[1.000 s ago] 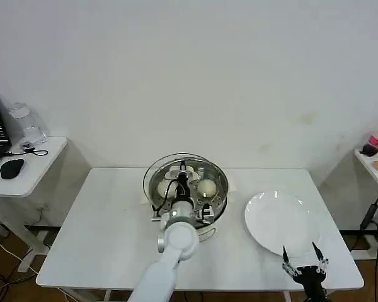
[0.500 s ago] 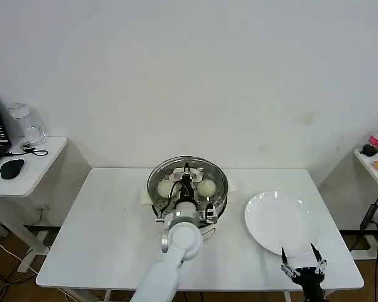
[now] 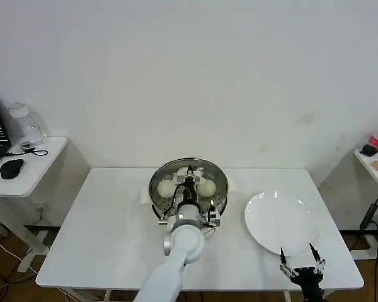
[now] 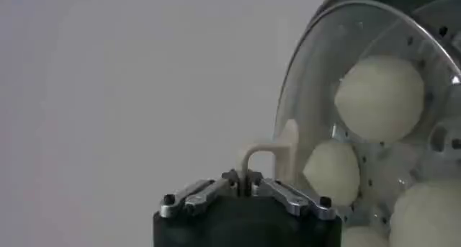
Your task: Take steamed baozi put them in steamer then cover it.
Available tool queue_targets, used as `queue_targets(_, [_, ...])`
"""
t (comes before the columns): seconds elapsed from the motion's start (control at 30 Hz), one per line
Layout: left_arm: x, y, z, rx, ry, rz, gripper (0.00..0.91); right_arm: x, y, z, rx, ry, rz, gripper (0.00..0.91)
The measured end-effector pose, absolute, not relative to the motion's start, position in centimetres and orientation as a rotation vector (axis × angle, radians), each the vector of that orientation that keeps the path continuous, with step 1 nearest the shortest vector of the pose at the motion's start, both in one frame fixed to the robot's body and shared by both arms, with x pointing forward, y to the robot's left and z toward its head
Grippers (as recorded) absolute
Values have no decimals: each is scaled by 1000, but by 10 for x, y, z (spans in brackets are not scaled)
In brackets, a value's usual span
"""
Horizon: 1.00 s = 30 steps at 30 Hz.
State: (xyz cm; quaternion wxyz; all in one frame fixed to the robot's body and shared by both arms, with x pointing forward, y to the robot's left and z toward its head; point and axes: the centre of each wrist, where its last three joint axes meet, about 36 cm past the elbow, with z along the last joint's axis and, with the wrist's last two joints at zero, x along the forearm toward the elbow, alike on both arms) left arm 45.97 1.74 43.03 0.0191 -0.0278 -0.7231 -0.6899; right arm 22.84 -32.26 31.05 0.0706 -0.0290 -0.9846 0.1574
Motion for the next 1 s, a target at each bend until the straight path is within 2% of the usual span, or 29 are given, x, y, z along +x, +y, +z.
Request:
queue_targets(0.13, [460, 17, 429, -87, -2242, -2143, 0, 228, -322, 310, -85, -2960, 477, 907])
queue_targets(0.17, [461, 18, 429, -85, -2241, -2144, 907, 228, -322, 310, -84, -2959, 477, 907])
queue_targets(1.0, [439, 23, 441, -86, -2305, -2128, 907, 228, -321, 308, -64, -2953, 485, 907])
